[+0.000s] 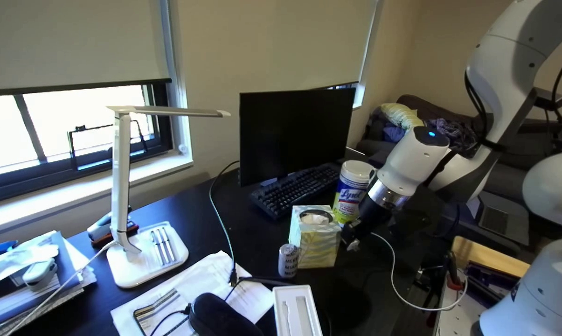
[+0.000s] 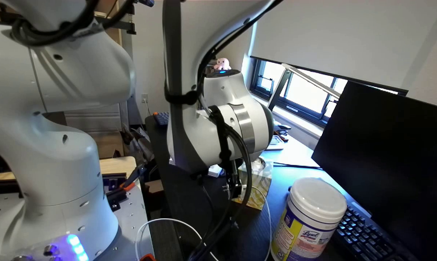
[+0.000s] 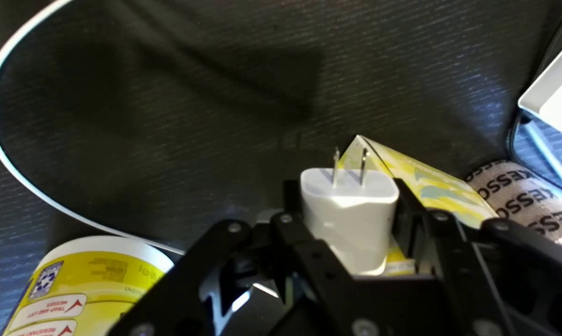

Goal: Move the white charger head to the left

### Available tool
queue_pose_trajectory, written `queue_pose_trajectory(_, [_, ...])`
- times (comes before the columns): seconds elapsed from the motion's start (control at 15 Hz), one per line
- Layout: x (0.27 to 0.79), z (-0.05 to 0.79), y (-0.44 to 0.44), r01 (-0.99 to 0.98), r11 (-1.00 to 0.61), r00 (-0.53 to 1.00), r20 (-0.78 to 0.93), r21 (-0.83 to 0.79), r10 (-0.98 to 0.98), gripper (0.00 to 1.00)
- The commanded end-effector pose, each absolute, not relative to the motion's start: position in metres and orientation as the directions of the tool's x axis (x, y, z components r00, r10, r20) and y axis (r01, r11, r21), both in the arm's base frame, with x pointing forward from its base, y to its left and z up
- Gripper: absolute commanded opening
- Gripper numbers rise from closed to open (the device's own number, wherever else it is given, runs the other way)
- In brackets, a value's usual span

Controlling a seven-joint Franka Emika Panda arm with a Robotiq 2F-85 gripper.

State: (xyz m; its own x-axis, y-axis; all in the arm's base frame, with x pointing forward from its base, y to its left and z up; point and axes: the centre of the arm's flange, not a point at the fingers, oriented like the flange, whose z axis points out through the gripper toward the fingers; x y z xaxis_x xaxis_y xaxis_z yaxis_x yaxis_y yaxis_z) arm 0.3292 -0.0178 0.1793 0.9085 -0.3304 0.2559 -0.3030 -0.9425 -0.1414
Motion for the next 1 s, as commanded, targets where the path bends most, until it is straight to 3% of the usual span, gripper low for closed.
queue_pose_trajectory(0.0, [0.365,0.205,-0.002,-0.371,-0.911,0.865,0.290,-0.182,-0.410,0.23])
queue_pose_trajectory(0.4, [0.420,0.221,0.008,-0.433,-0.876,0.811,0.332,-0.212,-0.482,0.23])
queue_pose_trajectory(0.93, [0.341,0.175,0.018,-0.218,-0.965,0.930,0.268,-0.146,-0.250,0.23])
